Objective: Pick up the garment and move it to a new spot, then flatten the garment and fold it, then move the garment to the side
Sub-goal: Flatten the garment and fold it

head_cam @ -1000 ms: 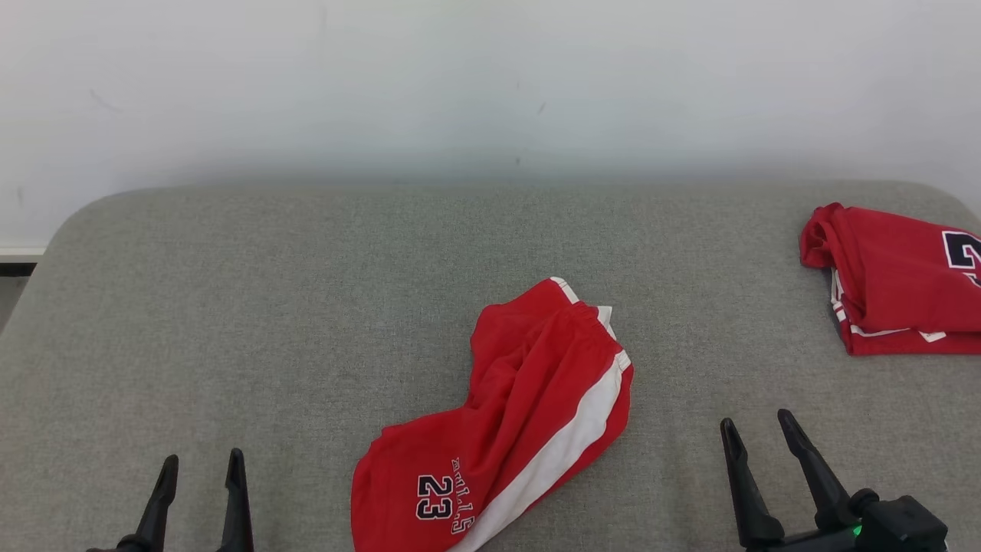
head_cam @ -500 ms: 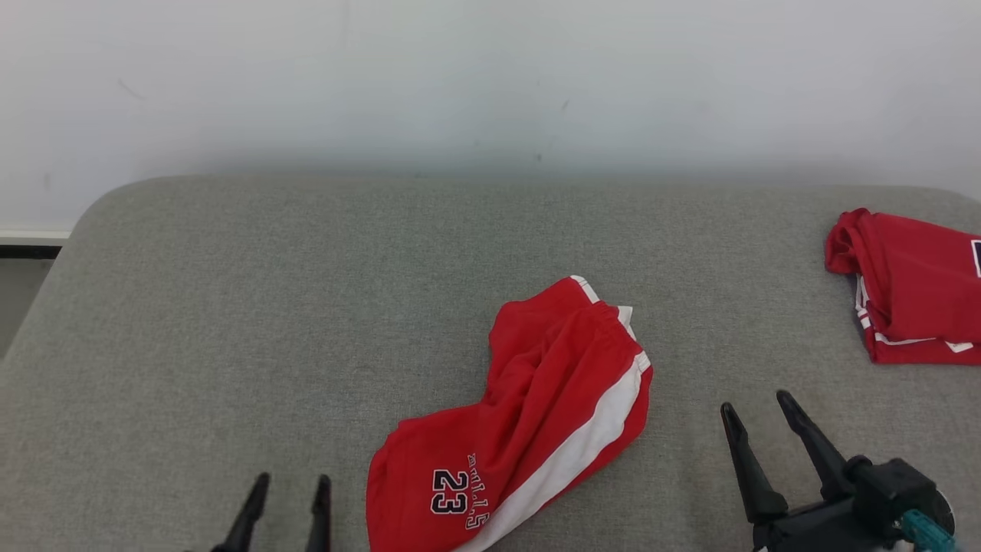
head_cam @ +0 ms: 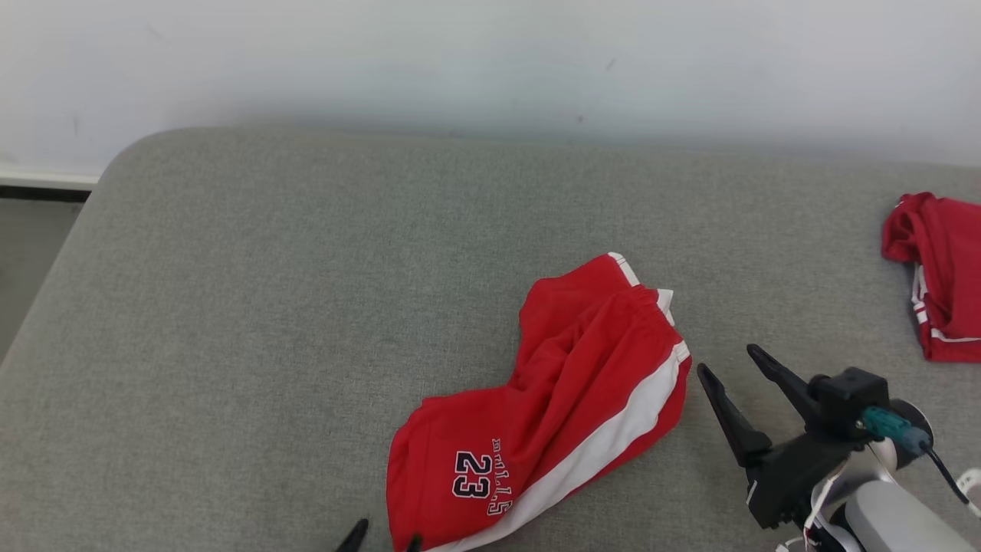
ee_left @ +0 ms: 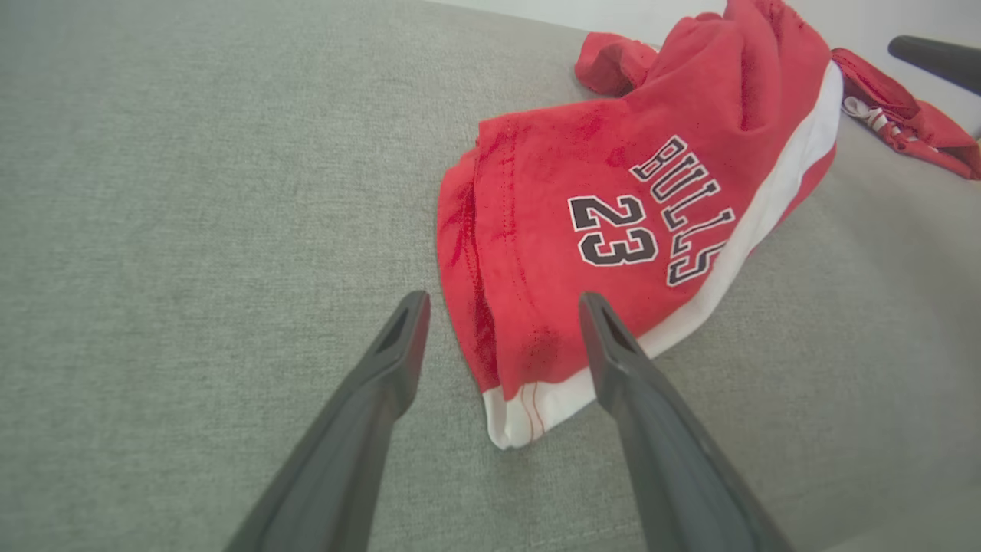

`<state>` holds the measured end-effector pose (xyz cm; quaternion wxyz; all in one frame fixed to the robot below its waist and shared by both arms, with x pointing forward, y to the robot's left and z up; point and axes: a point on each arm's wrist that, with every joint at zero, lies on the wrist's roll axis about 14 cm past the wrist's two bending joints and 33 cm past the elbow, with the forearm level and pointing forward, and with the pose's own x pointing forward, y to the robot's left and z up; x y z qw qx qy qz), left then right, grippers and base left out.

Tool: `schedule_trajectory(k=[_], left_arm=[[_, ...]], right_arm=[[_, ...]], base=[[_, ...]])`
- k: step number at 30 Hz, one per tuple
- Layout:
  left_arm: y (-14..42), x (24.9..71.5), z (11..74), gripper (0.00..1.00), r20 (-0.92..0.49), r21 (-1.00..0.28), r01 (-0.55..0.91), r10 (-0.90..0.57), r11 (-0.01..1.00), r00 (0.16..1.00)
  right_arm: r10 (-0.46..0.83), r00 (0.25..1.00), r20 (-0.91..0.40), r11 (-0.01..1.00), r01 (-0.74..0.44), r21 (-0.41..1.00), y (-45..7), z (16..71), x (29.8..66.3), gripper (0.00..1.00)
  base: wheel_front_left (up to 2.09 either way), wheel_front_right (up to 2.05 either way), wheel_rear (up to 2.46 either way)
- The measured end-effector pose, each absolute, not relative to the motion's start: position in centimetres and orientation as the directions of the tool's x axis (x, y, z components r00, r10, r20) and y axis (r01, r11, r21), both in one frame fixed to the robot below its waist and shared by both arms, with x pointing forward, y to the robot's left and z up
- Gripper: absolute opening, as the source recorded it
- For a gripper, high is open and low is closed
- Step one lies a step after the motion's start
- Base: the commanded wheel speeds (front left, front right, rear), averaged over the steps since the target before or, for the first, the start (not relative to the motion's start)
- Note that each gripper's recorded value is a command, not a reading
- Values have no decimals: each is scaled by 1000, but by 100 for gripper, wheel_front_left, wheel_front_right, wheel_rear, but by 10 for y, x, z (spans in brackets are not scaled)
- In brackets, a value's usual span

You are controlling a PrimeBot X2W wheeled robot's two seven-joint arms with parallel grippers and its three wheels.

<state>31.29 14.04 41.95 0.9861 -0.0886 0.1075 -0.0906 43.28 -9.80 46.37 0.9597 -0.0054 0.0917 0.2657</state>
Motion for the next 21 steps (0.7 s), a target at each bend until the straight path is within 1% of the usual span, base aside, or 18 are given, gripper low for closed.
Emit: schedule_trajectory(k=[5,10,17,21], left_arm=[[127,306,397,100,-273,-211,195,-250,958,929],[120,302,386,100,-310,-229,209,-274,951,910],[122,304,383,100,-324,-232,201,-270,952,907],[121,309,384,100,-320,-240,198,-270,950,908]], right_arm=[[568,785,-247,814,-581,27,-83,451,442,100],[607,730,-314,772,-635,16,-76,441,446,100],[643,680,-352,733,-679,26,-68,440,453,100],[668,641,-378,710,-701,64,-60,439,453,100]], base=[[0,0,0],[0,0,0],[0,0,0],[0,0,0]])
